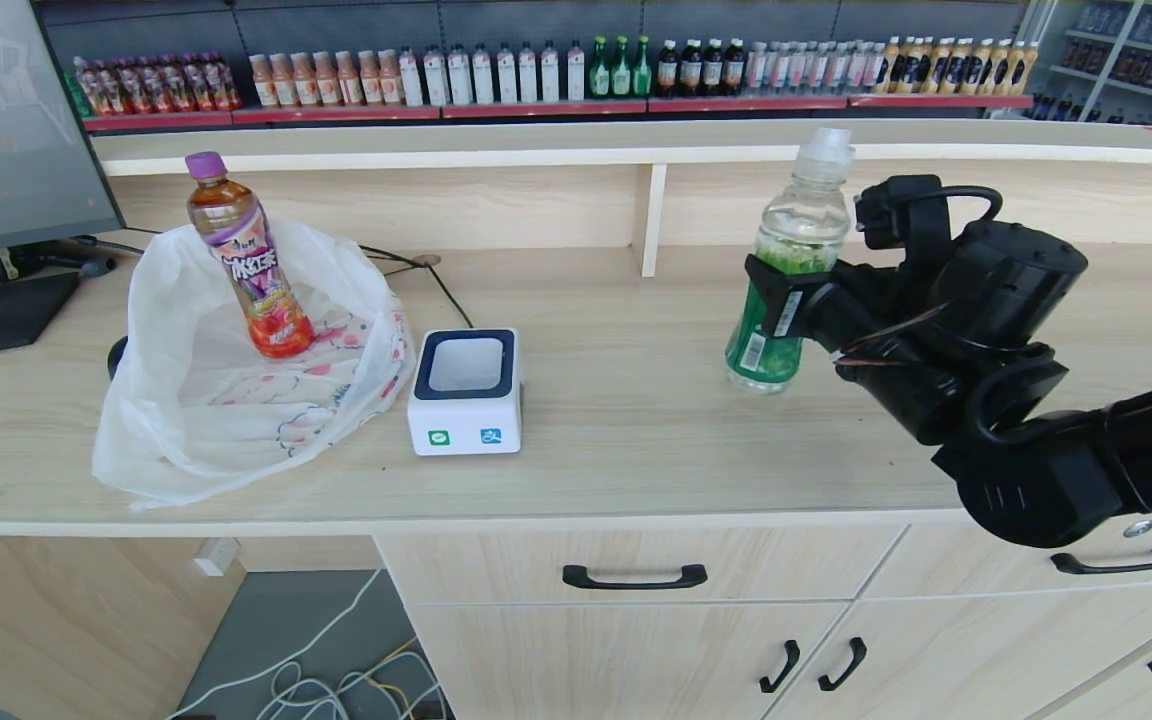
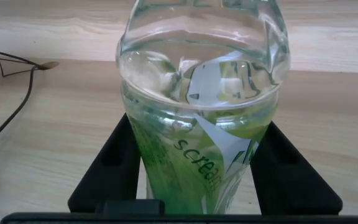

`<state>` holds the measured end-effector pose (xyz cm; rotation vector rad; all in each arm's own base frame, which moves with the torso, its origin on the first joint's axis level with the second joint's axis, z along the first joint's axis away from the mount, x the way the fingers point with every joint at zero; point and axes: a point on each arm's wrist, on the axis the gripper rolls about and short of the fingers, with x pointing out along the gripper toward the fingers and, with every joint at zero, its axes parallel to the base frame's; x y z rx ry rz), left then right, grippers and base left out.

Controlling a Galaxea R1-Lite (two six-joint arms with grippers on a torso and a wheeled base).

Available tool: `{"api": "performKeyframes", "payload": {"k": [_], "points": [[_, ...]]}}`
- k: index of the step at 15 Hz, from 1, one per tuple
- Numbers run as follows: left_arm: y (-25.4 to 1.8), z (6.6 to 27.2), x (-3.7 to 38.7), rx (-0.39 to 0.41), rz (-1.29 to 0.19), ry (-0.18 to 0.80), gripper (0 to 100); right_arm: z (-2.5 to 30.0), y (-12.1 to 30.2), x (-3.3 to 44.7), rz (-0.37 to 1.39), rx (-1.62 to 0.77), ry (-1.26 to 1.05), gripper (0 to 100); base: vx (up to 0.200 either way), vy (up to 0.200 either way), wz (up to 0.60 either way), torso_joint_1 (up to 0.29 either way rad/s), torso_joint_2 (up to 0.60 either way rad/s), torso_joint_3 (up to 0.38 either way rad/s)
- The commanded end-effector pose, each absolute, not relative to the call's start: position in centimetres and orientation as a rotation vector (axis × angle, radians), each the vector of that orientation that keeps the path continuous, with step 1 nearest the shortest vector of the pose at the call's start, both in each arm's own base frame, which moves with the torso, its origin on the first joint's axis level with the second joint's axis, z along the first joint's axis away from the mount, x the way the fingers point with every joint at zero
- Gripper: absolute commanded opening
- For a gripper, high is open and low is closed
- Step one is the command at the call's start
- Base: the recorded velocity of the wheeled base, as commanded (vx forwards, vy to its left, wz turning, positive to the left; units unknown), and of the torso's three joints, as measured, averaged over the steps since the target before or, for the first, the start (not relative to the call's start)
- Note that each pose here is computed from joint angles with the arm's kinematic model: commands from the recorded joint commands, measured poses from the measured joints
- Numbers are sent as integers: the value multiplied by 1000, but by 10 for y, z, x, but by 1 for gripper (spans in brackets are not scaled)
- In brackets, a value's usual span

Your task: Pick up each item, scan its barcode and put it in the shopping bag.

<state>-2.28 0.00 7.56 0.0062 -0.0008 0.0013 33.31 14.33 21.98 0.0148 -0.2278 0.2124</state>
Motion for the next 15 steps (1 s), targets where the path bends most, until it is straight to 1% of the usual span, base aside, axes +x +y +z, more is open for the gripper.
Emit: {"api": "performKeyframes", "payload": {"k": [1,4,5,9,12,14,15], "points": [[0,76,-23,6,2,-2,100,233,140,325,208,6,-261,0,0,0,0,0,0,0],[0,76,-23,6,2,-2,100,244,137,317,195,-15,-284,0,0,0,0,0,0,0],[0,76,-23,6,3,-2,100,250,135,311,153,-6,-286,0,0,0,0,0,0,0],[0,76,-23,6,2,-2,100,265,127,284,145,-53,-310,0,0,0,0,0,0,0],[0,76,-23,6,2,-2,100,272,123,259,124,-57,-321,0,0,0,0,0,0,0],[0,76,-23,6,2,-2,100,269,119,233,111,-56,-305,0,0,0,0,0,0,0],[0,76,-23,6,2,-2,100,268,118,230,112,-59,-303,0,0,0,0,0,0,0]]}}
